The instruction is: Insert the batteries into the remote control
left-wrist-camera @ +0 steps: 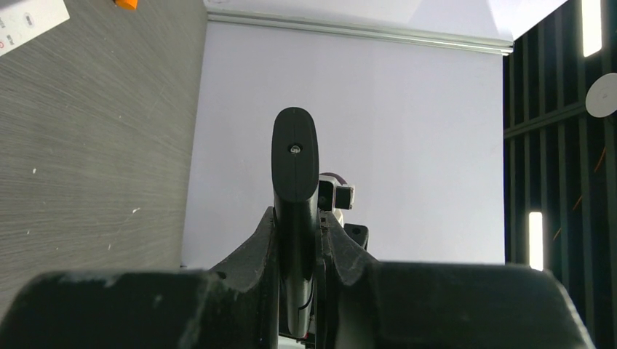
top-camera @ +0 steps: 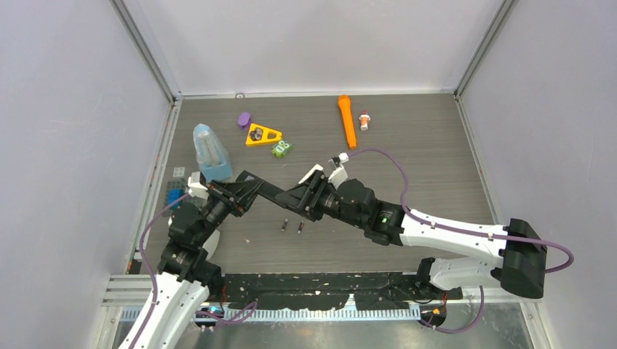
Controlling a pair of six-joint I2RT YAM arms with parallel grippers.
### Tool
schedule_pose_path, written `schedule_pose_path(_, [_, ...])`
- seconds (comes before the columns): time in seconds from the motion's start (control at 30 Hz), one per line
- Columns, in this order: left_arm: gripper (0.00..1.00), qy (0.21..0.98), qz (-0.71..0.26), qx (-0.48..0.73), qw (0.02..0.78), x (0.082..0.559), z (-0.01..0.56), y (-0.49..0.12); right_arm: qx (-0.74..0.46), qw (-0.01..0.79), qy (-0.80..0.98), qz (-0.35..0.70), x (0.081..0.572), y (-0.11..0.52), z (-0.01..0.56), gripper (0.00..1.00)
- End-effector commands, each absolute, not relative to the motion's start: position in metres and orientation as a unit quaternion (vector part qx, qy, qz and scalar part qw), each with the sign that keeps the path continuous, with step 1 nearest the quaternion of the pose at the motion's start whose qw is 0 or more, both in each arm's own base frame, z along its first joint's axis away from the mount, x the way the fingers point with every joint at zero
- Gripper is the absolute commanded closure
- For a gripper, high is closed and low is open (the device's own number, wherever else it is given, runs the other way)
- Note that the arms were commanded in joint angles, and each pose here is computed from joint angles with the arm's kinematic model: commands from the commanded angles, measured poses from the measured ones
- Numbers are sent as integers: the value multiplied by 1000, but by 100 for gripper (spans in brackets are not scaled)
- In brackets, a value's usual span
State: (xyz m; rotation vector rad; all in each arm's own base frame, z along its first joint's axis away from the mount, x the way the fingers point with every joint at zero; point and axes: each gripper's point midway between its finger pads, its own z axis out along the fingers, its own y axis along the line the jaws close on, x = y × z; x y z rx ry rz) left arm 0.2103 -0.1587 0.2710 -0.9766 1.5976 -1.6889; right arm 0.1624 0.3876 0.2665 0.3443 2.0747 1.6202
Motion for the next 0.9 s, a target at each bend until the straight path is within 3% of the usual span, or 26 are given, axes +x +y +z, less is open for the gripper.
schedule_pose_path(0.0, [100,573,-671,-329,336,204,309,-157,152,244,739,609,170,388,279,46])
schedule_pose_path(0.33, [100,541,-689,-322,360,206,326,-152,176,242,742,599,169,374,260,62])
schedule_pose_path(0.87, [100,532,-720,-266,357,188,350,-160,167,254,730,612,182,408,264,75])
